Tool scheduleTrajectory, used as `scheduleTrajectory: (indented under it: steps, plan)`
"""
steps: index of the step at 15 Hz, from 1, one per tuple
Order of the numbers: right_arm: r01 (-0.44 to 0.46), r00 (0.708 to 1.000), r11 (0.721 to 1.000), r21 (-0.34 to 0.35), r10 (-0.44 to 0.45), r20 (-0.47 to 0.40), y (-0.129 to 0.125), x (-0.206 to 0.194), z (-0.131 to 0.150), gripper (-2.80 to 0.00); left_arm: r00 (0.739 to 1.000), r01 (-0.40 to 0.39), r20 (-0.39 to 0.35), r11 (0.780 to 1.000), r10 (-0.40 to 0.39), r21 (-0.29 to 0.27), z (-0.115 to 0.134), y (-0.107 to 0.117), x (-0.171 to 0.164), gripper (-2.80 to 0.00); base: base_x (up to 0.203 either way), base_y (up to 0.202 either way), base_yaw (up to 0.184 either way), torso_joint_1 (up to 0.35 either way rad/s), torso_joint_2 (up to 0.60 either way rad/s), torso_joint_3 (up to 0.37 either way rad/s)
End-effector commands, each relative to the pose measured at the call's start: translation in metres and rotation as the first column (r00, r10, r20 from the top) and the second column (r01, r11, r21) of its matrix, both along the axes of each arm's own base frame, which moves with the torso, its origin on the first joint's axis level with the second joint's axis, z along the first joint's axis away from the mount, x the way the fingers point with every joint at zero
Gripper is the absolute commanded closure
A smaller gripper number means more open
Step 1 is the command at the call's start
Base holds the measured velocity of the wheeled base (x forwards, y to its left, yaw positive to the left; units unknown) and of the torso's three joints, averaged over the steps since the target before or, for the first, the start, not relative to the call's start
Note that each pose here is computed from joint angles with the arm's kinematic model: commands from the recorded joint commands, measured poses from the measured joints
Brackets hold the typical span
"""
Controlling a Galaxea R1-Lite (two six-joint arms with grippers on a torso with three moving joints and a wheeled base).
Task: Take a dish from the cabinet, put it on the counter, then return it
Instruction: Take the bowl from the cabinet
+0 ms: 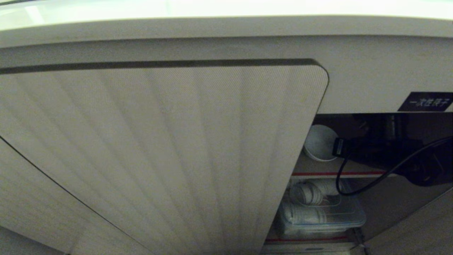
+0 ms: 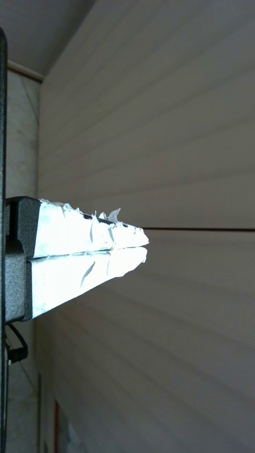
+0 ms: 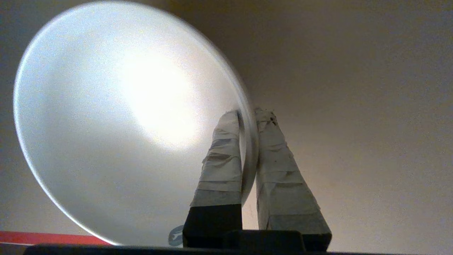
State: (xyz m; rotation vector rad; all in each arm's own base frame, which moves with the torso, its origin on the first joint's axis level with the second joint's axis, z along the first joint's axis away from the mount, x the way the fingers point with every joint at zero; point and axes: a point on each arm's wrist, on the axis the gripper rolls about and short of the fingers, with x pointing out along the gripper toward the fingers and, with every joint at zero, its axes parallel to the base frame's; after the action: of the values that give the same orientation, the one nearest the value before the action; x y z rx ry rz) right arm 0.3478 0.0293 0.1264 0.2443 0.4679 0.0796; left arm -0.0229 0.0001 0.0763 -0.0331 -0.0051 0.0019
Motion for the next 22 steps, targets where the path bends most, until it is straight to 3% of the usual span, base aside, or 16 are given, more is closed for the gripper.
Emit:
scheduleTrajectory:
  steps: [1,13,17,22]
  plan:
    - [-0.001,1.000,1.000,0.001,0.001,-0.001,0.000,-0.001,0.000,0.00,1.000,-0.001,0.001,1.000,0.001,-0.001,0.000,0.000,0.000,0.00,0.000,0.000,0.000,0.000,0.00,0.000]
    - [-0.004,1.000,1.000,0.005,0.004,0.013,0.000,-0.016,0.008,0.00,1.000,-0.001,0.002,1.000,0.001,-0.001,0.000,0.000,0.000,0.00,0.000,0.000,0.000,0.000,0.00,0.000]
    - [0.014,1.000,0.997,0.072,-0.016,0.018,0.003,-0.027,0.015,0.00,1.000,-0.001,0.001,1.000,0.001,-0.001,0.000,0.000,0.000,0.00,0.000,0.000,0.000,0.000,0.00,0.000]
    - [0.023,1.000,0.995,0.093,-0.024,0.011,0.001,-0.047,0.017,0.00,1.000,-0.001,0.001,1.000,0.001,-0.001,0.000,0.000,0.000,0.00,0.000,0.000,0.000,0.000,0.00,0.000]
